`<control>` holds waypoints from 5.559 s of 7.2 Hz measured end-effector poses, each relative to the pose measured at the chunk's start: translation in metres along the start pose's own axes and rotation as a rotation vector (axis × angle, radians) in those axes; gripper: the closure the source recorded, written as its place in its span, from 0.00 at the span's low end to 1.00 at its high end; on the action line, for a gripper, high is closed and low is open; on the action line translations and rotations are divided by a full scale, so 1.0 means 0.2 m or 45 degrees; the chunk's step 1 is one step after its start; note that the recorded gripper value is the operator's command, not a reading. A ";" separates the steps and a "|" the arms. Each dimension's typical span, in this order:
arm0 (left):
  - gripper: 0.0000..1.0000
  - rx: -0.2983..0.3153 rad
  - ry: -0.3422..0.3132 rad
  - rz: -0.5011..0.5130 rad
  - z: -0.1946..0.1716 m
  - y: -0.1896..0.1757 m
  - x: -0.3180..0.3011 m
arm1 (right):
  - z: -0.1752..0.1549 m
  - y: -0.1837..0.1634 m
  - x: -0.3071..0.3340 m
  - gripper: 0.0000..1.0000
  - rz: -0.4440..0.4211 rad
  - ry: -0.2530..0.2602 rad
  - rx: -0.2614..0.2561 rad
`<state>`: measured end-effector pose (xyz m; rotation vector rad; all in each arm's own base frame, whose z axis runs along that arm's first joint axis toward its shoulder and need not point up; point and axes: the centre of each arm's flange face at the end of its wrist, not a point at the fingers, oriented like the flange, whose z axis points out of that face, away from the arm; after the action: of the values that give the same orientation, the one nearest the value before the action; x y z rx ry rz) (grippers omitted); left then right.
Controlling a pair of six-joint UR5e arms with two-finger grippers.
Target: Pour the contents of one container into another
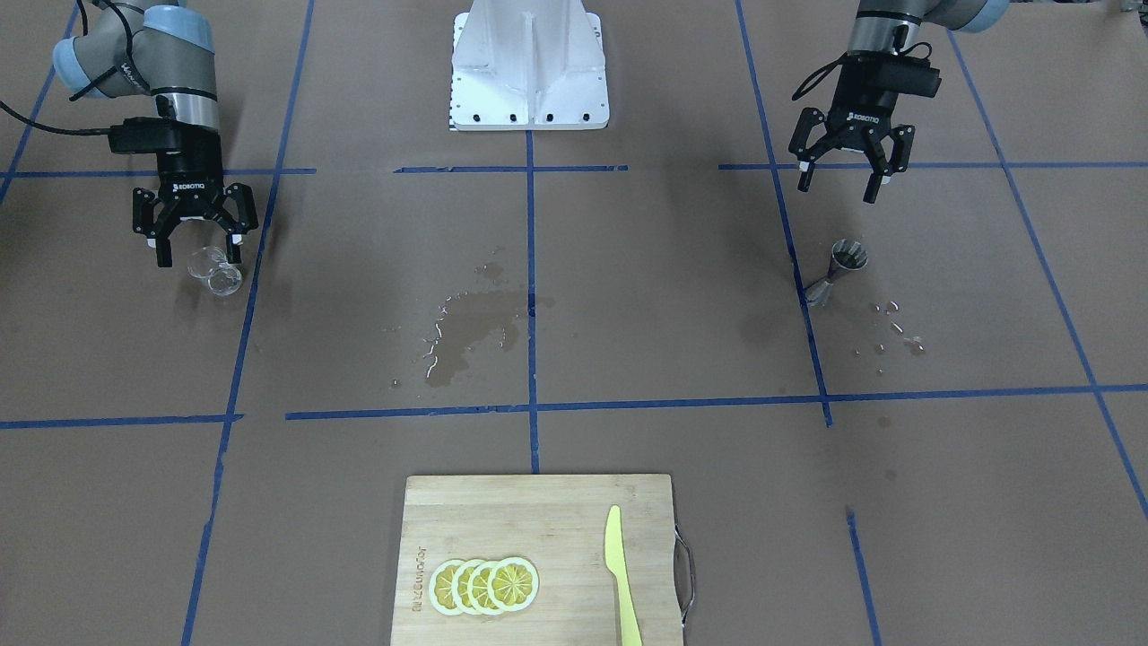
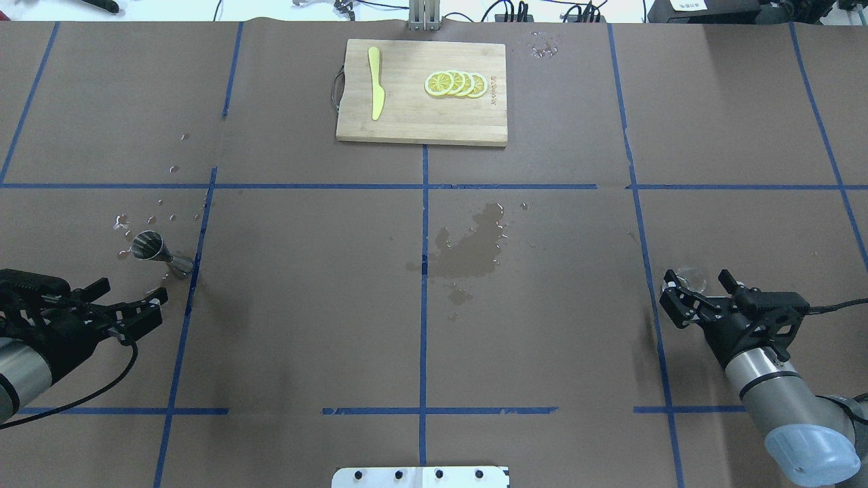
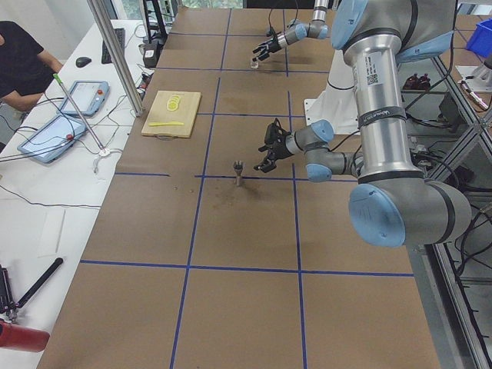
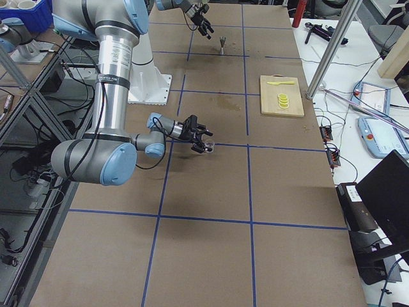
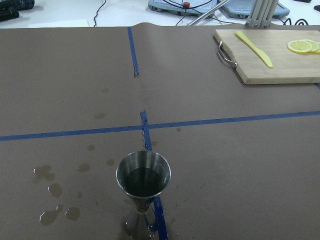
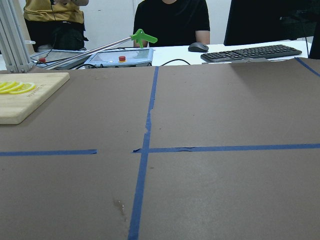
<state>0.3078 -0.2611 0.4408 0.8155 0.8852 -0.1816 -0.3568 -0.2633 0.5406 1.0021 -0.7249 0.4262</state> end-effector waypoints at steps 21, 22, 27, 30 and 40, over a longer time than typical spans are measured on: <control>0.00 -0.312 0.197 0.282 0.20 -1.13 -0.73 | 0.10 -1.35 0.35 0.00 -0.270 -0.062 -0.811; 0.00 -0.371 0.129 0.306 0.25 -1.20 -0.80 | 0.15 -1.41 0.56 0.00 -0.342 -0.045 -0.906; 0.00 -0.723 -0.081 0.280 0.31 -1.72 -1.33 | 0.20 -1.70 1.19 0.00 -0.460 -0.043 -1.295; 0.00 -0.754 0.024 0.160 0.19 -1.10 -2.01 | 0.24 -1.65 1.26 0.00 -0.368 -0.061 -1.343; 0.00 -0.803 -0.103 0.141 0.00 -1.20 -2.12 | 0.38 -1.45 1.83 0.00 -0.039 -0.108 -1.311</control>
<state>-0.0737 -0.5042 0.6245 0.2640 0.7550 0.1591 0.0533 -0.4710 0.6550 0.0567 -0.8584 -0.0501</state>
